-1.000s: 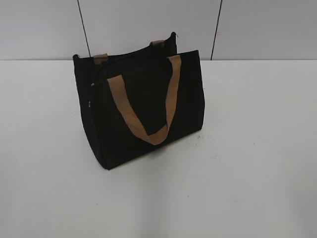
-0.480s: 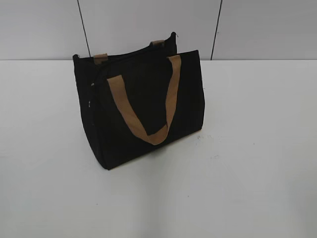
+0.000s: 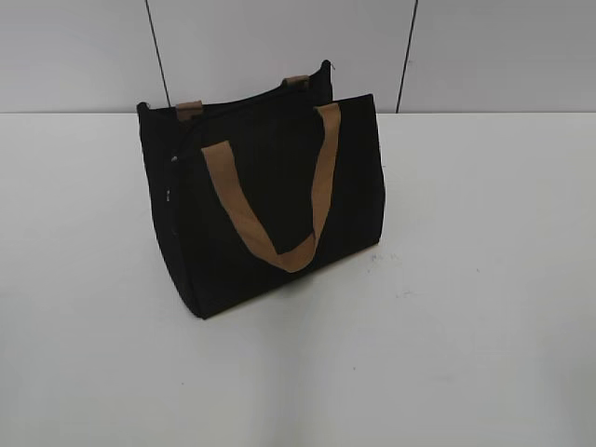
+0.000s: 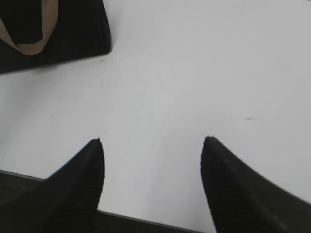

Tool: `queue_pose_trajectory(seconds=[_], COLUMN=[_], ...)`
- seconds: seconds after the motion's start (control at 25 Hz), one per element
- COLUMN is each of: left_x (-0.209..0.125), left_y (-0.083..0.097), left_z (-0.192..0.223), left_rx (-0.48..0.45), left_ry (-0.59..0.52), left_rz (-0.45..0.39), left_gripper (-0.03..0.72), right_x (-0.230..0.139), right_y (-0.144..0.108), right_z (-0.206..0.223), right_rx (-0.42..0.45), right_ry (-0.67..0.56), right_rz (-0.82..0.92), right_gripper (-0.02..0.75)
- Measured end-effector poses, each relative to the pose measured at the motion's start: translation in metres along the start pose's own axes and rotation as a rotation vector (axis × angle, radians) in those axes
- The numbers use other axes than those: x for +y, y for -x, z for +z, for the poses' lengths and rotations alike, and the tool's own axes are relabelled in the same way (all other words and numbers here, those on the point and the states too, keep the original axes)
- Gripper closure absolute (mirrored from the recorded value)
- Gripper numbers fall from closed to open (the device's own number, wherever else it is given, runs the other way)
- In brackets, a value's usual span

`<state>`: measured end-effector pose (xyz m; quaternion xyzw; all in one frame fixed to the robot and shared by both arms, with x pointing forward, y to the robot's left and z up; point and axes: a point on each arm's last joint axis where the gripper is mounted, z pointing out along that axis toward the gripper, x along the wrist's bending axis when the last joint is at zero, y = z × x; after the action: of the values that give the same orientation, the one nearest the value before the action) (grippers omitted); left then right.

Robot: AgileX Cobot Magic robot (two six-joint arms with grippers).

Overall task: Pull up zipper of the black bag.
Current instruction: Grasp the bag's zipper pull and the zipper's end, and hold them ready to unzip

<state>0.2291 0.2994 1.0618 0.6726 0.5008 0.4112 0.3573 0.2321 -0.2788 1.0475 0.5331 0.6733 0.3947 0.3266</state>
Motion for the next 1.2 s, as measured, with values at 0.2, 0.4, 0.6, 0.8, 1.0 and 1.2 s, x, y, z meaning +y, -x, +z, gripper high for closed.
queue_pose_trajectory(seconds=[0.2, 0.4, 0.6, 0.8, 1.0, 1.2], left_x=[0.0, 0.003, 0.019, 0.034, 0.051, 0.064], left_y=[0.0, 0.002, 0.007, 0.013, 0.017, 0.021], left_z=[0.0, 0.004, 0.007, 0.027, 0.053, 0.077], left_rx=[0.0, -0.037, -0.122, -0.241, -0.346, -0.43], left_ry=[0.0, -0.015, 0.006, -0.017, -0.004, 0.036], left_rz=[0.0, -0.02, -0.072, -0.007, 0.093, 0.166], left_gripper=[0.439, 0.304, 0.249, 0.244, 0.244, 0.244], right_x=[0.0, 0.0, 0.002, 0.024, 0.062, 0.099], right_y=[0.0, 0.0, 0.0, 0.002, 0.01, 0.017], right_z=[0.0, 0.0, -0.002, -0.006, 0.001, 0.016], right_rx=[0.0, 0.0, -0.003, -0.005, 0.004, 0.025], right_ry=[0.0, 0.001, 0.015, 0.017, -0.053, -0.12], right_rz=[0.0, 0.0, -0.003, -0.002, -0.003, -0.037], right_gripper=[0.251, 0.251, 0.251, 0.251, 0.251, 0.251])
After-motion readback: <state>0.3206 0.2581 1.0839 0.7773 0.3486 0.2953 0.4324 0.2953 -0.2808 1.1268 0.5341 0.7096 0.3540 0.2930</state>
